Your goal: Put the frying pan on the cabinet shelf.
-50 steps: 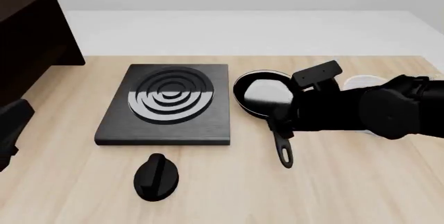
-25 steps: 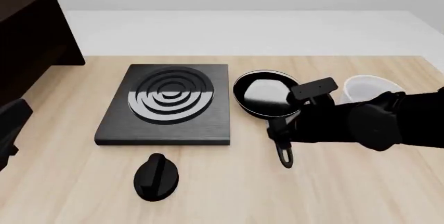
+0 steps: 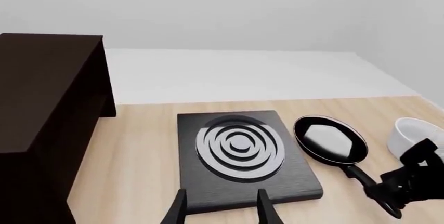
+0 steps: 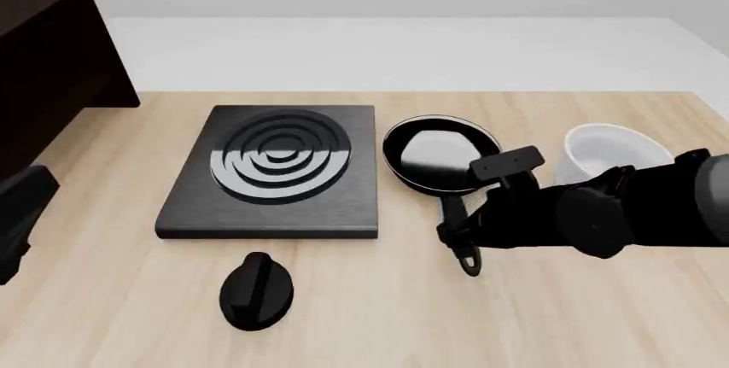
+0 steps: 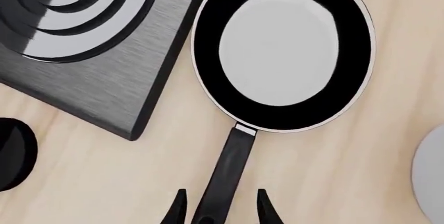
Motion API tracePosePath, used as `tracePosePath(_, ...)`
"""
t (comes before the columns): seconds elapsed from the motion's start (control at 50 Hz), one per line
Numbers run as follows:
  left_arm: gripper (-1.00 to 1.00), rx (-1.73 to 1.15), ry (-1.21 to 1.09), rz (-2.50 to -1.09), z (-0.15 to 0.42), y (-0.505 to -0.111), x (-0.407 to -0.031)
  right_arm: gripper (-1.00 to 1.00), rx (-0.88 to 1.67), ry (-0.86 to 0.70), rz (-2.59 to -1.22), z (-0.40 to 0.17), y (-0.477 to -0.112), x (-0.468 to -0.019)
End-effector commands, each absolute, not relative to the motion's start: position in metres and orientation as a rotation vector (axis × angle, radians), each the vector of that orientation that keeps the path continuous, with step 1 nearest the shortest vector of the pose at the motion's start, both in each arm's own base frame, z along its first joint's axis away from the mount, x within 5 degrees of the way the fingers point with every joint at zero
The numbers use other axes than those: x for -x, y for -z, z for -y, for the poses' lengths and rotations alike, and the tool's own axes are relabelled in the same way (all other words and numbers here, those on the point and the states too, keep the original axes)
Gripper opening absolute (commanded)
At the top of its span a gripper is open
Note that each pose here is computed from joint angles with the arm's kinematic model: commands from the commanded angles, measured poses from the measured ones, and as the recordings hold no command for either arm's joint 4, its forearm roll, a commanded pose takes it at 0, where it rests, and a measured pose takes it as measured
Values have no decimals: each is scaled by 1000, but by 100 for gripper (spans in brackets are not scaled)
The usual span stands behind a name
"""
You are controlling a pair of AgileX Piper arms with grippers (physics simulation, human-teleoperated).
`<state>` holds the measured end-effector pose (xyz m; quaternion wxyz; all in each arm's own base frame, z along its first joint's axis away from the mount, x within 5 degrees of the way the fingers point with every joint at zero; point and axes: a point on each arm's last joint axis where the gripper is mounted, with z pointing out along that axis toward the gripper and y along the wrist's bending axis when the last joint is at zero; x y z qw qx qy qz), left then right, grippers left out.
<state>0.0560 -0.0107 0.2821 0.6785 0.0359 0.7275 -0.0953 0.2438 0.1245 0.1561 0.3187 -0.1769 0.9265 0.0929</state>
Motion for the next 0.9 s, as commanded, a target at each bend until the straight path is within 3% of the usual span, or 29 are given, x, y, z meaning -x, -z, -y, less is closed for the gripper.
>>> tracePosePath(0.02, 100, -81, 214, -1637, 11, -280, -57, 100, 476, -239, -2448, -129, -151, -250)
tracePosePath(0.62, 100, -80, 213, -1644, 11, -275, -57, 100, 492, -232, -2495, -133, -130, -251)
tracePosePath(0.64, 100, -81, 213, -1644, 11, -275, -57, -100, 490, -228, -2474, -130, -135, -253)
tracePosePath(0.9, 100, -89, 212, -1644, 11, -276, -57, -100, 464, -227, -2425, -120, -157, -248)
